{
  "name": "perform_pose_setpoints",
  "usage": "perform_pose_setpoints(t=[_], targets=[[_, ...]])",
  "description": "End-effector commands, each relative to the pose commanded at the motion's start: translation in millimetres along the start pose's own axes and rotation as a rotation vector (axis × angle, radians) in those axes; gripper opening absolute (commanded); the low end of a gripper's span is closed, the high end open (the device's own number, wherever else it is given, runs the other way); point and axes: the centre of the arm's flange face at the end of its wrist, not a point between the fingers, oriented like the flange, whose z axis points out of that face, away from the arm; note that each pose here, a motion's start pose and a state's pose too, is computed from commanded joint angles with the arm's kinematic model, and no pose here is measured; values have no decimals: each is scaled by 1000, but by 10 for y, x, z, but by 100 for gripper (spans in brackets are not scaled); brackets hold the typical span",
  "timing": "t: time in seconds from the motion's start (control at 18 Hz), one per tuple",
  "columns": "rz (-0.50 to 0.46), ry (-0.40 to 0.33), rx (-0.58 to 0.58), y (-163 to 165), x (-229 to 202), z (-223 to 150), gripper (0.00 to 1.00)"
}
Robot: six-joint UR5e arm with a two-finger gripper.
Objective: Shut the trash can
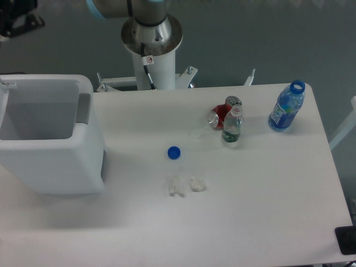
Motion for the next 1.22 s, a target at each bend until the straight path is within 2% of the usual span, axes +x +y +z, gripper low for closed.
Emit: perform_pose_setpoints(t=[0.56, 1.11, 1.22], targets=[[78, 57, -40, -186, 359, 370, 0], [169, -67, -174, -32, 727, 821, 0], [177, -82, -176, -32, 753, 817, 0]])
